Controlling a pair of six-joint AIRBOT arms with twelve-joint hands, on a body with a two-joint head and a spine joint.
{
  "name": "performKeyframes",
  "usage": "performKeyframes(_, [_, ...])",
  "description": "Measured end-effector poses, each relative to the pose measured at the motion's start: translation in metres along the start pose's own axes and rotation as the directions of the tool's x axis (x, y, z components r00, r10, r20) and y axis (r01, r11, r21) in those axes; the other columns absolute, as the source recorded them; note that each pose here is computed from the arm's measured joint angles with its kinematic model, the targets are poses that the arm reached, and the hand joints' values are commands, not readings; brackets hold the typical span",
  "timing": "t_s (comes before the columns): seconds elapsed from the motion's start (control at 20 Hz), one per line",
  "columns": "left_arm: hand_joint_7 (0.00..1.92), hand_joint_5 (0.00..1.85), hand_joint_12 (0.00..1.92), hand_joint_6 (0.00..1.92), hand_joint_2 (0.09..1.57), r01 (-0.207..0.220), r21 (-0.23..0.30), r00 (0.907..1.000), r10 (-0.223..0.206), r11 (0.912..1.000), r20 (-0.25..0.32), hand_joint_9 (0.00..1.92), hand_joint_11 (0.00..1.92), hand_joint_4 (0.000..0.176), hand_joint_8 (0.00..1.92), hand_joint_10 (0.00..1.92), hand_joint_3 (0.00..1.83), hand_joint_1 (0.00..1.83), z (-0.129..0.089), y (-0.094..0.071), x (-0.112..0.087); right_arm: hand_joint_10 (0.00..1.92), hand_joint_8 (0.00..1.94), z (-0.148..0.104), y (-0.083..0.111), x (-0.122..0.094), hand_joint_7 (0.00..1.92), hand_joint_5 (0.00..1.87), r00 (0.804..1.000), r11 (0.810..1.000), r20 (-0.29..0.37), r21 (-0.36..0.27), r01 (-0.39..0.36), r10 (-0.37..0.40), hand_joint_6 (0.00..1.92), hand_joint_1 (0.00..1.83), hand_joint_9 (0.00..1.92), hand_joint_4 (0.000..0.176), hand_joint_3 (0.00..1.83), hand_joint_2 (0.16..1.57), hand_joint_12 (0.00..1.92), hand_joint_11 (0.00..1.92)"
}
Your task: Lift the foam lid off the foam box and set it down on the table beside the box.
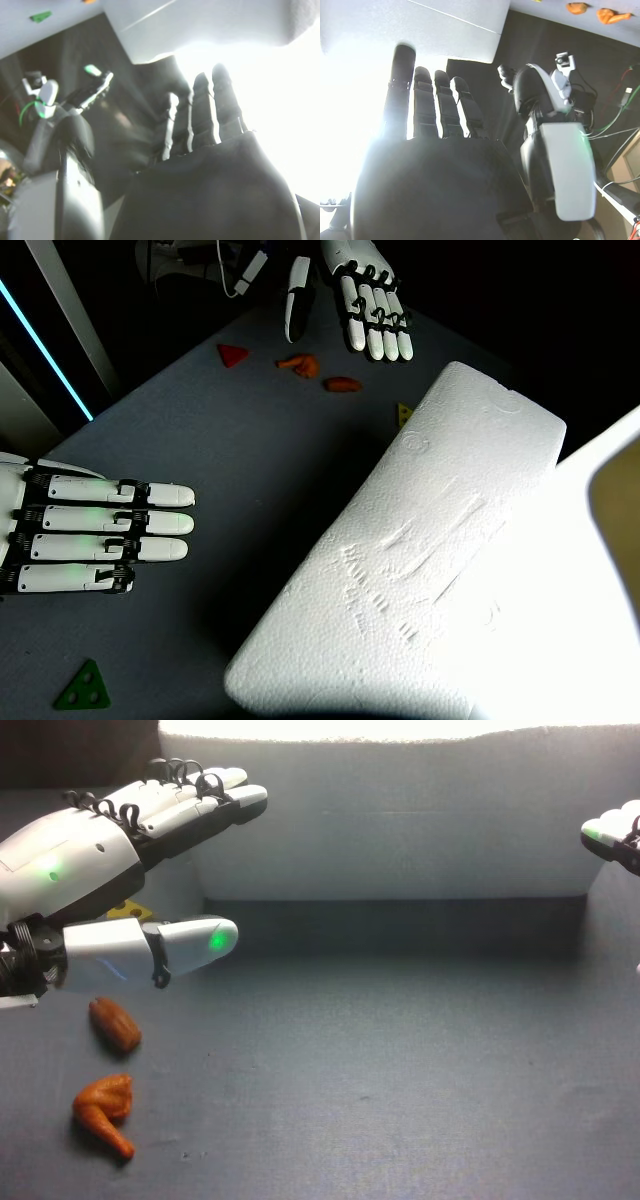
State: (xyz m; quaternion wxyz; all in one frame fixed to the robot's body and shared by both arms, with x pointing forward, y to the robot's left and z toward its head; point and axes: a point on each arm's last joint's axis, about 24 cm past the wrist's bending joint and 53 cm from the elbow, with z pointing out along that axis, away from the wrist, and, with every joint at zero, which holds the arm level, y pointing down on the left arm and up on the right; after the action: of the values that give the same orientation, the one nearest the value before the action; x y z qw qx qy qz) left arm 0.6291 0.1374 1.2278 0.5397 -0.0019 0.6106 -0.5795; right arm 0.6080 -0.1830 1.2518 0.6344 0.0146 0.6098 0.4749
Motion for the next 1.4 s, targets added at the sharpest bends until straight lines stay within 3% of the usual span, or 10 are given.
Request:
performKeyframes(0.35, [0.00, 0.04, 0.34, 0.00, 1.33, 0.006, 0.003, 0.9998, -0.006, 1.0000, 0.020, 0.00, 0.00, 0.011, 0.00, 0.00, 0.00, 0.15, -0.003, -0.001, -0.005, 0.00, 0.00, -0.001, -0.002, -0.012, 0.00, 0.00, 0.999, 1.000, 0.051, 0.007, -0.011, 0.010, 0.00, 0.51, 0.00, 0.000, 0.00, 1.34, 0.46, 0.00])
performKeyframes(0.45, [0.00, 0.05, 0.33, 0.00, 1.31, -0.008, 0.010, 0.9993, 0.008, 0.9999, 0.037, 0.00, 0.00, 0.031, 0.00, 0.00, 0.00, 0.19, -0.003, -0.003, -0.009, 0.00, 0.00, -0.002, -0.002, -0.020, 0.00, 0.00, 0.996, 1.000, 0.084, 0.005, -0.013, 0.012, 0.00, 0.61, 0.00, 0.000, 0.00, 1.32, 0.03, 0.00])
performKeyframes(0.7, [0.00, 0.01, 0.29, 0.00, 1.29, -0.006, 0.025, 0.9912, 0.003, 0.9997, 0.132, 0.00, 0.00, 0.000, 0.00, 0.00, 0.00, 0.36, -0.005, -0.006, -0.032, 0.00, 0.00, -0.005, -0.004, -0.043, 0.00, 0.00, 0.983, 1.000, 0.182, 0.017, -0.001, -0.003, 0.00, 0.60, 0.00, 0.000, 0.00, 1.31, 0.01, 0.03])
performKeyframes(0.8, [0.00, 0.02, 0.20, 0.00, 1.27, -0.015, 0.028, 0.9843, 0.010, 0.9995, 0.176, 0.00, 0.00, 0.000, 0.00, 0.00, 0.00, 0.38, -0.006, -0.006, -0.043, 0.00, 0.00, -0.007, -0.009, -0.052, 0.00, 0.00, 0.975, 0.999, 0.222, 0.042, 0.010, -0.019, 0.00, 0.63, 0.00, 0.000, 0.00, 1.31, 0.00, 0.00])
performKeyframes(0.9, [0.00, 0.00, 0.01, 0.00, 1.24, -0.013, 0.018, 0.9772, 0.009, 0.9998, 0.212, 0.00, 0.00, 0.020, 0.00, 0.00, 0.00, 0.36, -0.006, -0.003, -0.053, 0.00, 0.00, -0.008, -0.015, -0.059, 0.00, 0.00, 0.970, 0.998, 0.241, 0.061, 0.021, -0.035, 0.00, 0.55, 0.00, 0.000, 0.00, 1.28, 0.00, 0.00])
performKeyframes(1.05, [0.00, 0.00, 0.00, 0.00, 1.20, -0.046, -0.012, 0.9642, 0.047, 0.9989, 0.261, 0.00, 0.00, 0.040, 0.00, 0.00, 0.00, 0.32, -0.005, 0.003, -0.071, 0.00, 0.00, -0.009, -0.025, -0.071, 0.00, 0.00, 0.958, 0.994, 0.281, 0.103, 0.039, -0.066, 0.00, 0.47, 0.00, 0.000, 0.00, 1.28, 0.00, 0.00])
performKeyframes(1.2, [0.00, 0.00, 0.00, 0.00, 1.16, -0.036, -0.045, 0.9505, 0.048, 0.9983, 0.307, 0.00, 0.00, 0.022, 0.00, 0.00, 0.00, 0.36, -0.004, 0.014, -0.083, 0.00, 0.00, -0.006, -0.035, -0.081, 0.00, 0.00, 0.945, 0.990, 0.315, 0.136, 0.043, -0.084, 0.00, 0.40, 0.00, 0.000, 0.00, 1.23, 0.00, 0.00])
performKeyframes(1.3, [0.00, 0.00, 0.00, 0.00, 1.14, -0.026, -0.065, 0.9490, 0.045, 0.9975, 0.312, 0.00, 0.00, 0.033, 0.00, 0.00, 0.00, 0.36, 0.000, 0.023, -0.083, 0.00, 0.00, -0.002, -0.043, -0.085, 0.00, 0.00, 0.938, 0.986, 0.334, 0.164, 0.034, -0.088, 0.00, 0.40, 0.00, 0.000, 0.00, 1.24, 0.00, 0.00])
performKeyframes(1.35, [0.00, 0.00, 0.00, 0.00, 1.13, -0.019, -0.073, 0.9467, 0.041, 0.9971, 0.320, 0.00, 0.00, 0.010, 0.00, 0.00, 0.00, 0.40, 0.001, 0.027, -0.085, 0.00, 0.00, -0.001, -0.047, -0.086, 0.00, 0.00, 0.937, 0.984, 0.339, 0.175, 0.029, -0.087, 0.00, 0.39, 0.00, 0.000, 0.00, 1.24, 0.00, 0.00])
performKeyframes(1.4, [0.00, 0.00, 0.00, 0.00, 1.12, -0.003, -0.086, 0.9436, 0.031, 0.9963, 0.330, 0.00, 0.00, 0.009, 0.00, 0.00, 0.00, 0.40, 0.003, 0.032, -0.087, 0.00, 0.00, 0.001, -0.049, -0.085, 0.00, 0.00, 0.937, 0.983, 0.337, 0.183, 0.030, -0.091, 0.00, 0.40, 0.00, 0.000, 0.00, 1.23, 0.00, 0.00])
